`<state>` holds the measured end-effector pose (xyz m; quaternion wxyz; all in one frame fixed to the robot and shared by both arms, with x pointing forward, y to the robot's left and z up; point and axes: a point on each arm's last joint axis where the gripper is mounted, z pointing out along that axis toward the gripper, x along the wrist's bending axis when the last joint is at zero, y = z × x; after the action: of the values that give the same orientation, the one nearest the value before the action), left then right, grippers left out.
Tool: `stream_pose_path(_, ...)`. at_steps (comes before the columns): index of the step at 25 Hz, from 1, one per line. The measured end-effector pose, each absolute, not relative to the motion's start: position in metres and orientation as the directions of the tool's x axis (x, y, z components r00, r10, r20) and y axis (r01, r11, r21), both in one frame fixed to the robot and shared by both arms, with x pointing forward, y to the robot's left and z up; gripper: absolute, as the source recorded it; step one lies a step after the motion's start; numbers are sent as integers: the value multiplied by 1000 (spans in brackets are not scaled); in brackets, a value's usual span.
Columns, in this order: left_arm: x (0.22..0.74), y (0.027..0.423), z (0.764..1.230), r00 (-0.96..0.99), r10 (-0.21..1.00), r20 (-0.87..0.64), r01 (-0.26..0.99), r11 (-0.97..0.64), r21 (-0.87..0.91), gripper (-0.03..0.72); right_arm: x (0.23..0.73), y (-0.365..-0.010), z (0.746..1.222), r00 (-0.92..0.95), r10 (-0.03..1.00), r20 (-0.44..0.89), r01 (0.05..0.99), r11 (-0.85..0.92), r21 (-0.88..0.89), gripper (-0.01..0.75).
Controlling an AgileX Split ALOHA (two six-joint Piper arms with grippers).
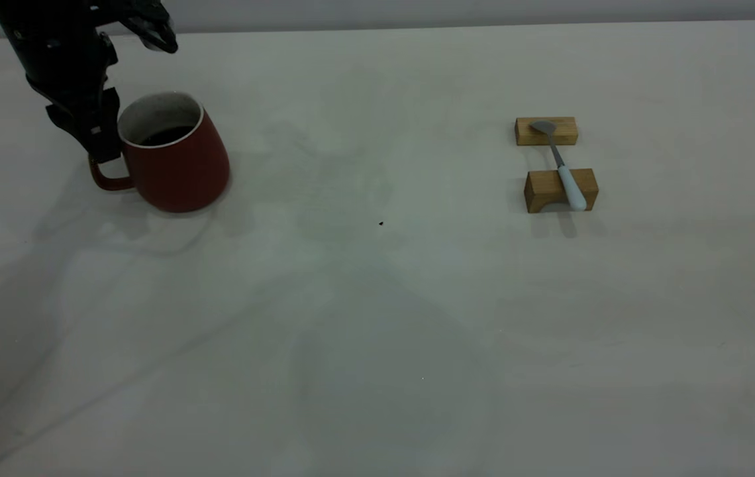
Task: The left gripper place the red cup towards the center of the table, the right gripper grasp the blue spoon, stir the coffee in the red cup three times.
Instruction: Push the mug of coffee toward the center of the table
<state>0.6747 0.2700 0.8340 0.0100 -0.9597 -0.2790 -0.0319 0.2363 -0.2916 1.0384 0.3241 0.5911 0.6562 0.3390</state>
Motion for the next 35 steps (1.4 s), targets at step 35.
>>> stream_pose_path(35,654,107,847,962,248,114,246,-969,32,214,236,-292,1038,-91,996,-25,556,71,828,565)
